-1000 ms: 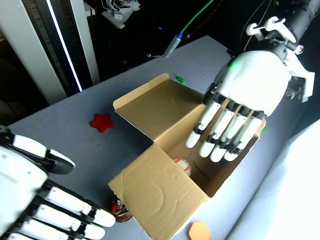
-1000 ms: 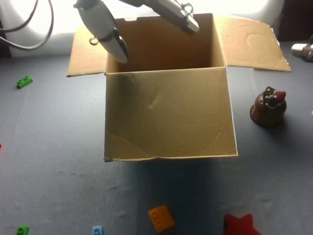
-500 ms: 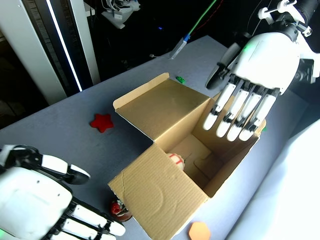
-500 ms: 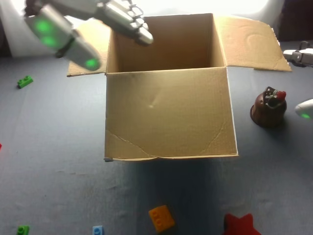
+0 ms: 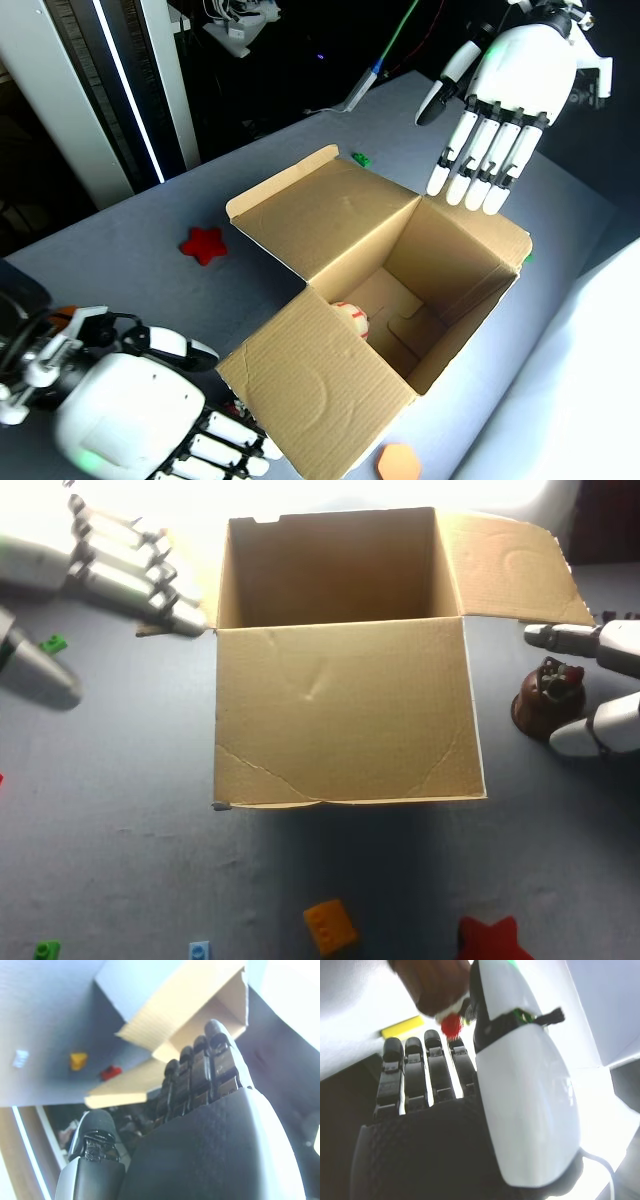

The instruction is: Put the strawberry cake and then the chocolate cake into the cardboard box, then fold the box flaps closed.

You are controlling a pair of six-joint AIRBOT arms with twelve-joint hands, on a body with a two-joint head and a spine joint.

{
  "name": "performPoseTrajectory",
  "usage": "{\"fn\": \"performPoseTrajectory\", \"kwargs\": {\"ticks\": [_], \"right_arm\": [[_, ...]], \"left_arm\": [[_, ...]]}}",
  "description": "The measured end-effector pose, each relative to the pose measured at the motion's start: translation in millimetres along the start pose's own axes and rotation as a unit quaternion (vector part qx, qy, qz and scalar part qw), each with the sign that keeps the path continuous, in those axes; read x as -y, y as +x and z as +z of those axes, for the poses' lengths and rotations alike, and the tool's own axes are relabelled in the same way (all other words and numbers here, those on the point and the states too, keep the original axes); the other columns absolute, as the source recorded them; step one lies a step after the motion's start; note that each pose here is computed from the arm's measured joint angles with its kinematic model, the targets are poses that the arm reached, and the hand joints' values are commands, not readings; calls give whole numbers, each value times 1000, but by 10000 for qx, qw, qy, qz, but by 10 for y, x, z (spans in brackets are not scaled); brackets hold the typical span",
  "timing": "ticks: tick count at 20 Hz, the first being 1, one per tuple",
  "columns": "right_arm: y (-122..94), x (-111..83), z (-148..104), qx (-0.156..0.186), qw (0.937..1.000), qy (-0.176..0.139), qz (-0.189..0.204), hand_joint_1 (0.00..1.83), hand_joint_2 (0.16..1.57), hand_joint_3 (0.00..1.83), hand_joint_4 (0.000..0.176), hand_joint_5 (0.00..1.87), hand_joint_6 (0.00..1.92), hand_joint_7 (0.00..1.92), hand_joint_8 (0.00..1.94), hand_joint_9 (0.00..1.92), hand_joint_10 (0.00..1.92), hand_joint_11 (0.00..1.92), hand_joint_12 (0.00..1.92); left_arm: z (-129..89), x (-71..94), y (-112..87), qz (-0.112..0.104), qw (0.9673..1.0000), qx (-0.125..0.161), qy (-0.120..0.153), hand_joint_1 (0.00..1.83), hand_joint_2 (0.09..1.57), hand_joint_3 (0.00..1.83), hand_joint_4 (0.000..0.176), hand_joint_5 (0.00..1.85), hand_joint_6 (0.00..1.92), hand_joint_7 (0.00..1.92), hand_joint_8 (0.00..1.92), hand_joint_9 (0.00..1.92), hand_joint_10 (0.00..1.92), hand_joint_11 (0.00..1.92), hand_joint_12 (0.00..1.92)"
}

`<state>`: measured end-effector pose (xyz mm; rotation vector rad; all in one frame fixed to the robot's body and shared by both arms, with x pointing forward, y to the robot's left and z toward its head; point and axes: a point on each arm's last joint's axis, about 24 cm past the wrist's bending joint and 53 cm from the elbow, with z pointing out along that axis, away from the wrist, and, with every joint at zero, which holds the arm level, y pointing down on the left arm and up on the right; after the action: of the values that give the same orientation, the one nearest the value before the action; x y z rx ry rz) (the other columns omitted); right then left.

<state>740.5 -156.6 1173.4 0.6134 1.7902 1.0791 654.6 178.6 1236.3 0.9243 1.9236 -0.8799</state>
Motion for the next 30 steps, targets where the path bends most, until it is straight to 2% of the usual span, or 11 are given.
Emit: {"fn": "performPoseTrajectory", "kwargs": {"ticks": [4, 11, 12, 13, 14, 15, 16, 18, 24, 28, 30], "right_arm": [[-7, -15, 63, 64, 10000, -41, 4, 1039, 1061, 0, 24, 19, 1, 67, 4, 32, 6, 0, 358], [-23, -10, 97, 106, 9999, -48, 1, 1046, 1064, 0, 20, 52, 18, 111, 9, 92, 18, 0, 375], [-28, -8, 97, 110, 9999, -46, -2, 1090, 1048, 0, 0, 300, 94, 404, 69, 343, 124, 0, 827], [-36, -9, 97, 123, 9999, -50, -3, 1114, 1072, 0, 0, 482, 134, 616, 83, 498, 286, 0, 1162], [-45, -12, 97, 140, 9999, -57, -5, 1178, 1147, 3, 0, 815, 826, 823, 1018, 616, 758, 53, 1556], [-59, -22, 97, 172, 9998, -76, -3, 1201, 1154, 2, 0, 946, 900, 838, 1248, 663, 1057, 172, 1701], [-67, -21, 97, 182, 9998, -78, -17, 1215, 1158, 1, 0, 1014, 902, 793, 1340, 636, 1265, 258, 1807], [-47, -7, 97, 144, 9999, -54, -19, 1202, 1172, 2, 0, 962, 963, 798, 1379, 609, 1333, 251, 1843], [-121, -2, 62, 183, 9998, -37, -22, 1176, 1206, 2, 0, 882, 1165, 747, 1385, 568, 1360, 281, 1819], [-536, -63, -129, 562, 9984, -102, -29, 1194, 1180, 0, 0, 930, 1019, 803, 1364, 585, 1346, 279, 1818], [-789, -95, -236, 932, 9954, -202, -57, 1165, 1220, 4, 4, 842, 1218, 734, 1412, 535, 1387, 235, 1841]], "left_arm": [[-184, -60, 194, -289, 9995, 74, -116, 0, 1294, 1, 22, 66, 4, 78, 2, 56, 2, 0, 402], [-281, -271, 224, -646, 9959, 530, -349, 0, 1305, 2, 32, 67, 1, 74, 5, 59, 3, 0, 386], [-288, -322, 286, -681, 9955, 491, -438, 0, 1307, 2, 29, 76, 3, 95, 7, 75, 7, 0, 416], [-293, -339, 316, -686, 9954, 475, -464, 0, 1303, 0, 35, 71, 1, 84, 2, 72, 5, 0, 421], [-306, -357, 336, -722, 9950, 494, -488, 0, 1308, 2, 32, 82, 5, 94, 5, 78, 7, 0, 420], [-310, -371, 354, -762, 9945, 507, -508, 0, 1308, 2, 31, 80, 4, 92, 4, 78, 6, 0, 420], [-307, -391, 359, -808, 9939, 529, -540, 0, 1307, 1, 32, 66, 0, 92, 3, 79, 6, 0, 418], [-307, -410, 408, -843, 9934, 508, -592, 0, 1304, 0, 39, 60, 0, 84, 0, 79, 3, 0, 436], [-305, -472, 511, -907, 9922, 451, -724, 0, 1310, 2, 28, 65, 3, 100, 0, 83, 0, 0, 443], [-307, -475, 461, -912, 9916, 559, -724, 0, 1310, 1, 27, 69, 2, 107, 0, 85, 2, 0, 434], [-289, -469, 472, -877, 9920, 543, -730, 0, 1309, 0, 28, 64, 0, 100, 0, 80, 0, 0, 429]]}}
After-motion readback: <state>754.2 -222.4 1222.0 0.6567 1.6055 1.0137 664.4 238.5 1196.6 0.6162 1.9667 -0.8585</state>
